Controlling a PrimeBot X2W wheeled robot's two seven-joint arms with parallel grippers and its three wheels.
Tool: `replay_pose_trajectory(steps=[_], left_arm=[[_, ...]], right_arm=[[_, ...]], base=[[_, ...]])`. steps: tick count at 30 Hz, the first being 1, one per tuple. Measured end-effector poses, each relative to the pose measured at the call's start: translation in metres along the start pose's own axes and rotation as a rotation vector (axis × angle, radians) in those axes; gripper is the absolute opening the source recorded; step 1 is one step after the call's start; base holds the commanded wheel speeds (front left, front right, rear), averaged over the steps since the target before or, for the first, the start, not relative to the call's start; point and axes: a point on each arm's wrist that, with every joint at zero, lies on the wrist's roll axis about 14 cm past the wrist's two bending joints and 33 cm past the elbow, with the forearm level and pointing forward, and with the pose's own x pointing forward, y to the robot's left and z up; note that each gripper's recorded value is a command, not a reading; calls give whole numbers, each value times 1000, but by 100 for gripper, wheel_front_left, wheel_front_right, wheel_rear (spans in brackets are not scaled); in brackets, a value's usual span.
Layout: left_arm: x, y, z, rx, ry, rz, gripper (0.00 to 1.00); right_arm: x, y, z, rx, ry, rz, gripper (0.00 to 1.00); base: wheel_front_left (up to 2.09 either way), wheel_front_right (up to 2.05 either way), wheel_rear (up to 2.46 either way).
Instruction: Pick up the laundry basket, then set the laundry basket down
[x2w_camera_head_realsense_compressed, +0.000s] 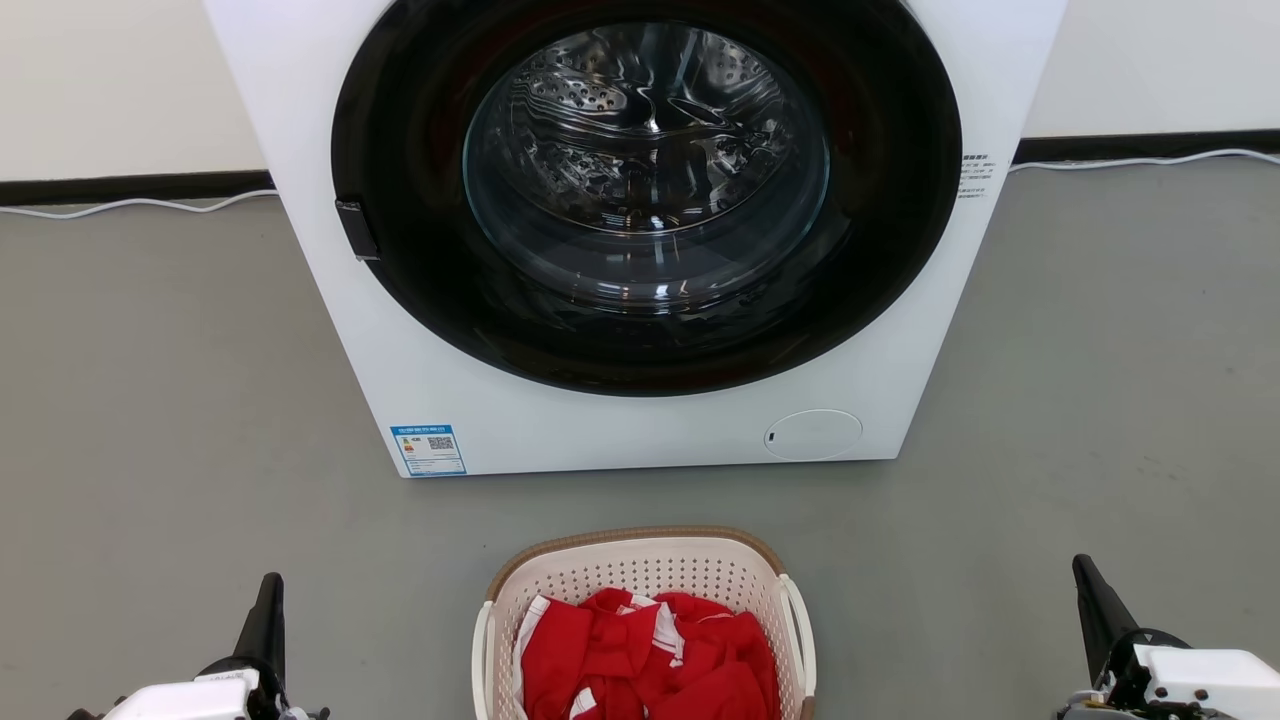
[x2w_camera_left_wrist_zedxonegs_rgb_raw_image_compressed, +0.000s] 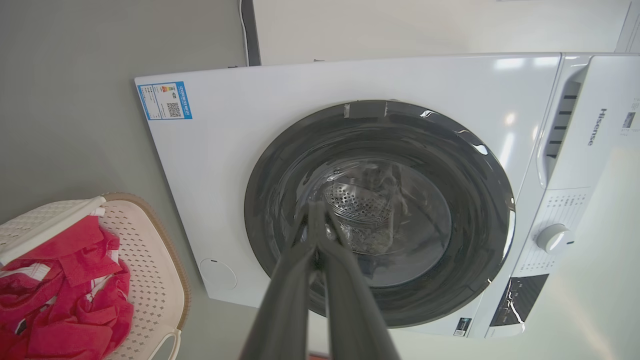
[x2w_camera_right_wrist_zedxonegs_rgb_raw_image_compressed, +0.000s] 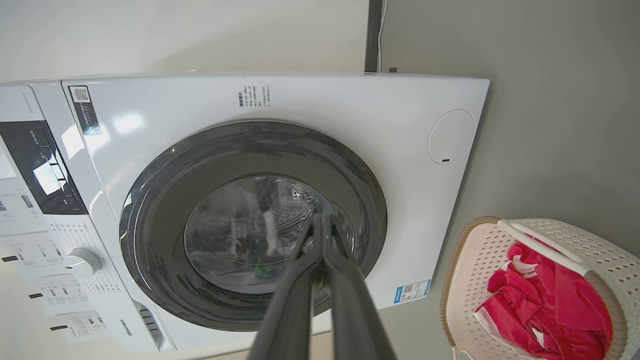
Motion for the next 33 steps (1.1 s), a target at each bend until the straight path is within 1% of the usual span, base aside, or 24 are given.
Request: replay_pose_trajectory(steps=[12, 13, 17, 19, 27, 33], left_arm=[[0, 1, 0, -1, 0, 3, 0], [-1, 5, -1, -3, -1, 15, 100], [-15, 35, -7, -30, -1, 104, 100], [-19, 44, -9, -37, -1, 129, 100], [-16, 41, -11, -21, -2, 122, 100], [-13, 39, -15, 27, 7, 119, 100]], right_arm=[[0, -1, 0, 1, 0, -3, 0], [-2, -5, -1, 3, 0, -14, 100], [-13, -32, -6, 30, -1, -95, 100], [-16, -39, -8, 34, 2, -115, 100], [-14, -37, -11, 15, 9, -110, 100], [-11, -35, -14, -30, 17, -106, 100]], base=[[0, 0, 0], [0, 0, 0], [0, 0, 0], [0, 0, 0], [0, 0, 0], [0, 0, 0]])
